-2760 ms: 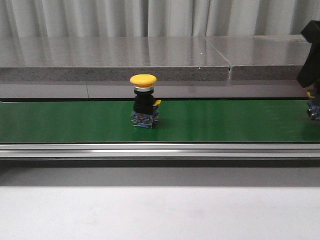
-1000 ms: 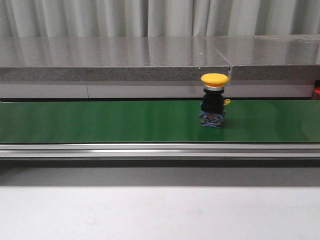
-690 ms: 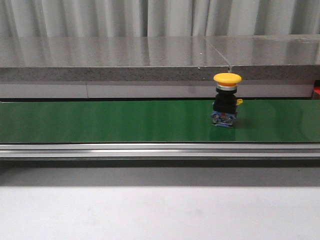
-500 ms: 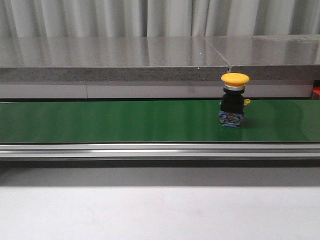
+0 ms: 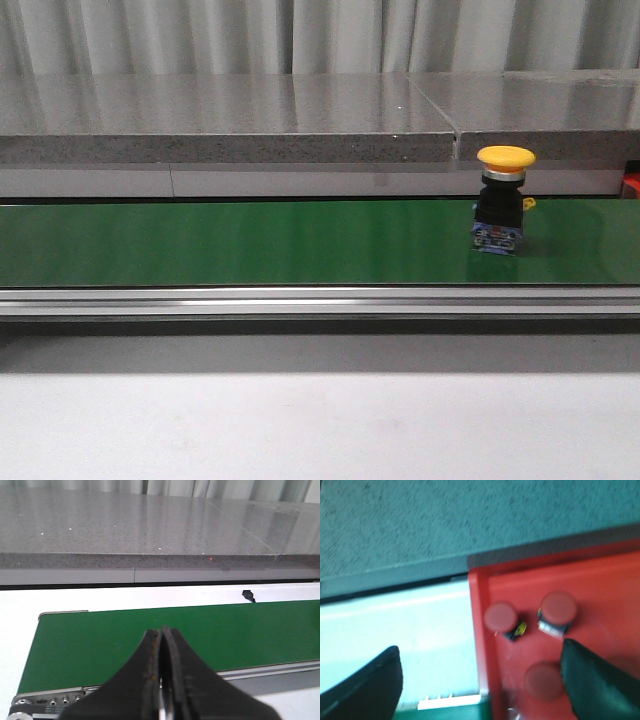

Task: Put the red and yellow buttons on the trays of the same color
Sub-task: 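Grasp the yellow button at the conveyor end with the right gripper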

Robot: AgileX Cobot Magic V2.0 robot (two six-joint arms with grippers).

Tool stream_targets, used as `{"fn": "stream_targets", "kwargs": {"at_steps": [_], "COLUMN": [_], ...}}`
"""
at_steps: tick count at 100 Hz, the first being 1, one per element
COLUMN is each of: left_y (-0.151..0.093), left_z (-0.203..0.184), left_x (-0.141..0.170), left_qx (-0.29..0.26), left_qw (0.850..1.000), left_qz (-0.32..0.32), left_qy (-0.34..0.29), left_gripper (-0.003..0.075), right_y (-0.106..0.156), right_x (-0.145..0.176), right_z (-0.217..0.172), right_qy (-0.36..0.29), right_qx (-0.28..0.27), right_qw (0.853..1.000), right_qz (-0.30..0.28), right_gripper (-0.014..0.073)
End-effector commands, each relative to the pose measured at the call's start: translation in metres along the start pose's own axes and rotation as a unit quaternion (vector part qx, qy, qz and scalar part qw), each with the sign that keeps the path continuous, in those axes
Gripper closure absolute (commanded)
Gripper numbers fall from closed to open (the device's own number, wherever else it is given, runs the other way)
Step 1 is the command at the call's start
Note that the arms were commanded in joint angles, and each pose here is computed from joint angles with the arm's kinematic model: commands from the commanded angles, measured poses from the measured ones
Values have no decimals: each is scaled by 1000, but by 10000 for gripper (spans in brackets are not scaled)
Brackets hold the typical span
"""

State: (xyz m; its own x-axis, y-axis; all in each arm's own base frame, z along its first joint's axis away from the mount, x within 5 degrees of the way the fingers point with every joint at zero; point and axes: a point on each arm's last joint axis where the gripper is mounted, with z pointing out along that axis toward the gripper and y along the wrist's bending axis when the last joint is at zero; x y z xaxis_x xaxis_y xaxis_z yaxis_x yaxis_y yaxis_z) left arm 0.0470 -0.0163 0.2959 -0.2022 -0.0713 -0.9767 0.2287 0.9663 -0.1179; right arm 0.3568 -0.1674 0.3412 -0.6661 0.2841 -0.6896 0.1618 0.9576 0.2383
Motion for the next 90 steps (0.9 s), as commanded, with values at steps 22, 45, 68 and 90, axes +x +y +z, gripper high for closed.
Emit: {"fn": "stream_targets", "kwargs": {"at_steps": [22,45,68,90], "left_y": [-1,-1,-1,-1], "left_z": [-2,-2,-2,-2], "left_x": [-13,-13,-13,-13], "left_qx": [5,5,5,5], "left_qw": [999,999,999,999], "left_qz": [-3,-3,-3,-3], "left_qy": [-41,-41,-41,-41], "left_gripper": [739,739,739,739], "right_y": [55,97,122,136], "right_x": [48,95,124,131], "right_z": [-63,-71,-56,-47], "right_qy": [-47,-19,20,7], "right_qx": [-14,-58,-97,-105], "right_qw": [999,997,986,980], "right_qz": [-19,-56,-131,-171], "right_gripper": [-40,-40,-40,-40]}}
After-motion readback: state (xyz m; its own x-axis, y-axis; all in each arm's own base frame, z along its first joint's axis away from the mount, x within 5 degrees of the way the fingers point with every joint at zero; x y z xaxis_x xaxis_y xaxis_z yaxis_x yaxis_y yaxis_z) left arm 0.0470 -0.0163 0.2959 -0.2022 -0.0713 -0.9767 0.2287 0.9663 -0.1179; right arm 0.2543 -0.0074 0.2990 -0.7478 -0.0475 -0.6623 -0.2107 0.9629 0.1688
